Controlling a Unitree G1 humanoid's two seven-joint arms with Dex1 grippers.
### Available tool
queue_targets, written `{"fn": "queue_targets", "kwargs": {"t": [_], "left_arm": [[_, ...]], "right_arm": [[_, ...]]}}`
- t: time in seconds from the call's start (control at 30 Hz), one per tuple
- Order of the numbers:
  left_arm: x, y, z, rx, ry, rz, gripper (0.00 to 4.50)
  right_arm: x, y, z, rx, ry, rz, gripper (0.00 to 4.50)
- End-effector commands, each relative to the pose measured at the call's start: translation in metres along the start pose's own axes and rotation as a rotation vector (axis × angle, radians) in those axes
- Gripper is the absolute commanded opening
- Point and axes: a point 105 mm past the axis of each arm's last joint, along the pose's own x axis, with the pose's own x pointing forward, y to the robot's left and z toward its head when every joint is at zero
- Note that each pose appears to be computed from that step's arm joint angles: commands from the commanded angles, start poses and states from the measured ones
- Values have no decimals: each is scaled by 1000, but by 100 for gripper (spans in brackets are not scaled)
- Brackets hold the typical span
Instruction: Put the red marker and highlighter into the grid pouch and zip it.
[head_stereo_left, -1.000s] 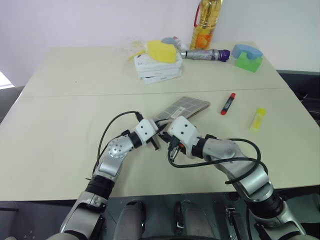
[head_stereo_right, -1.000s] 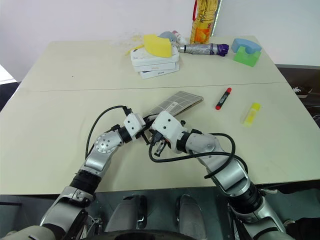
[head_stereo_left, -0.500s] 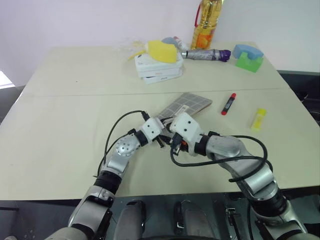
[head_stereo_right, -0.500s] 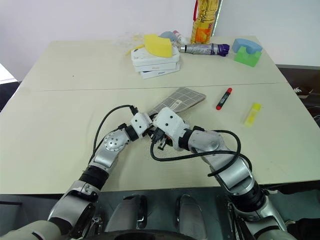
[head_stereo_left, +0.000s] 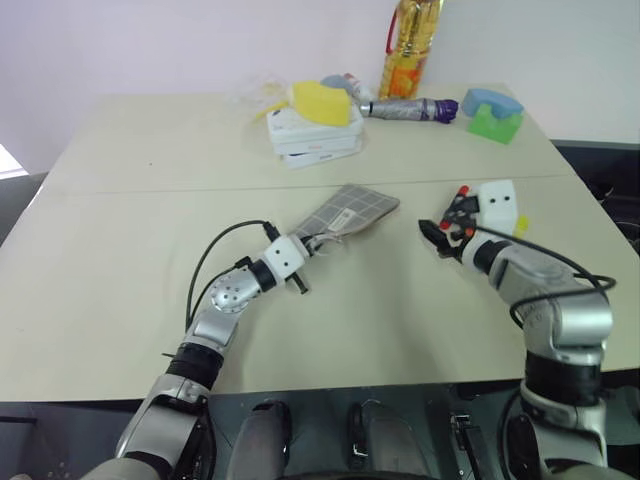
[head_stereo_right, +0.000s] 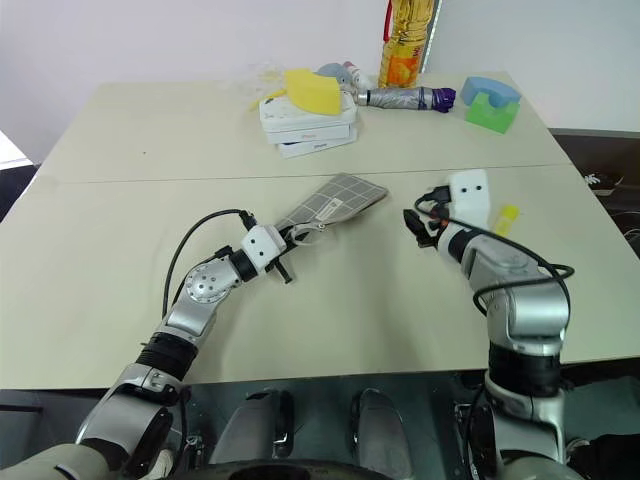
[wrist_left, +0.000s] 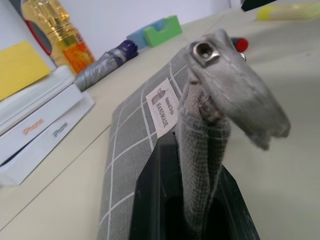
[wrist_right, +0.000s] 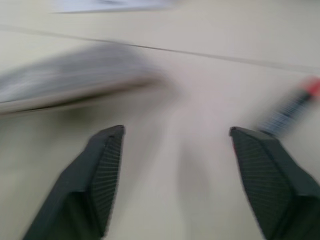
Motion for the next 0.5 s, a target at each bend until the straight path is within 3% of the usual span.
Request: {"fn": "queue_targets", "kwargs": {"t": [0.03,0.17,0.37,0.47,0.5], "left_arm": [[-2,5,10,13,-42,17,0],[-2,5,11,10,-45,17,0],[-2,2,12,2,-50,23,0],[-3,2,12,-7,-50,32,0],[-3,2,12,-9,-50,35,0]], "right_arm": [[17,-26,11,-15,-51,-158,443],[39,-38,10,-12,-25,-235,443],[60,-29,1,43,4,-198,443],[61,-32,-5,56,19,-215,366],[61,-32,-5,57,19,-218,318]]}}
